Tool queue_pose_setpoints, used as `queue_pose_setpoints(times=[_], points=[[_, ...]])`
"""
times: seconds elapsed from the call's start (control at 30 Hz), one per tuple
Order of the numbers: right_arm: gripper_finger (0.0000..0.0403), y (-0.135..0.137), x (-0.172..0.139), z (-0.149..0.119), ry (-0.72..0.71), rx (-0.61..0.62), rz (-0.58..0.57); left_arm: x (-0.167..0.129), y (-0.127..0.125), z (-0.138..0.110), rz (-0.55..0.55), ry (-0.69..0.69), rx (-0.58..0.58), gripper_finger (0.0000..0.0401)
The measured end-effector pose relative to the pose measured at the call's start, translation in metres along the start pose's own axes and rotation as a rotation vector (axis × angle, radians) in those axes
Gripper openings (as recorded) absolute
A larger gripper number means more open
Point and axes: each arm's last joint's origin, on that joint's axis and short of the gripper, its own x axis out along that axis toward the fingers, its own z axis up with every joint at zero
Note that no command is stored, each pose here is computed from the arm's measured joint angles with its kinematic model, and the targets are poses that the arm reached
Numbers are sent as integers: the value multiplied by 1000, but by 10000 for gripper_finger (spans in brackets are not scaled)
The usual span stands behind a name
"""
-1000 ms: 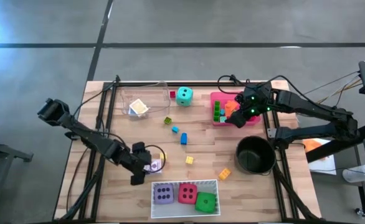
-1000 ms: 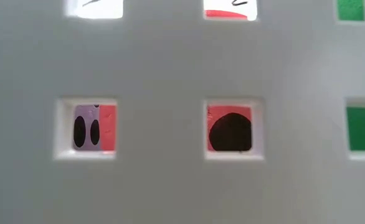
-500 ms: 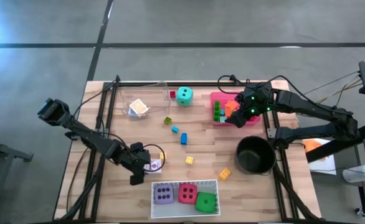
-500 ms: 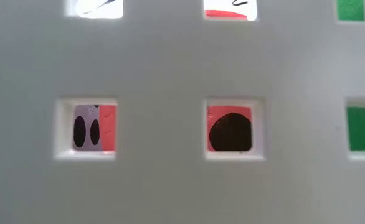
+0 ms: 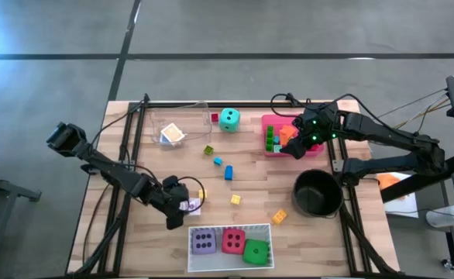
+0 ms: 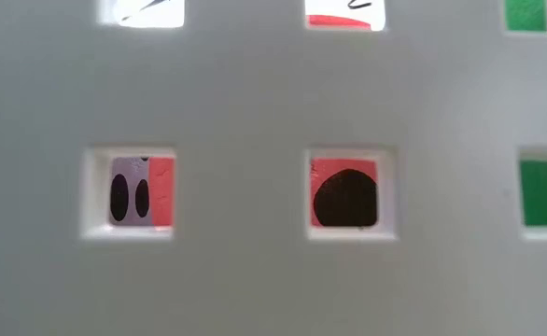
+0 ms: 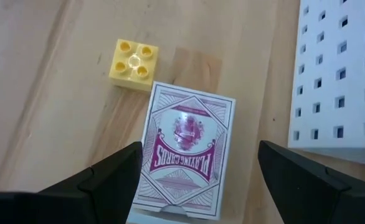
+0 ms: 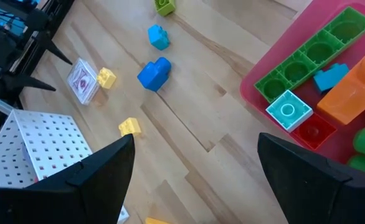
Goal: Pick & Place Toys
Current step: Put the purple deck of cards into the transparent bin
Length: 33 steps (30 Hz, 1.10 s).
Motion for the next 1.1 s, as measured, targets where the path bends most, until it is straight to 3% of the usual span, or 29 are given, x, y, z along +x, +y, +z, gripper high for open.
queue_pose_setpoints(times=[0.37, 0.67, 1.1], points=[[329, 1, 0, -1, 5, 6, 3, 0, 0, 0, -7, 7, -19, 323], [329, 1, 0, -1, 4, 11, 3, 0, 6, -6, 54, 51, -143, 395], [329, 1, 0, -1, 5, 21, 3, 2, 7, -8, 45, 69, -119, 380]])
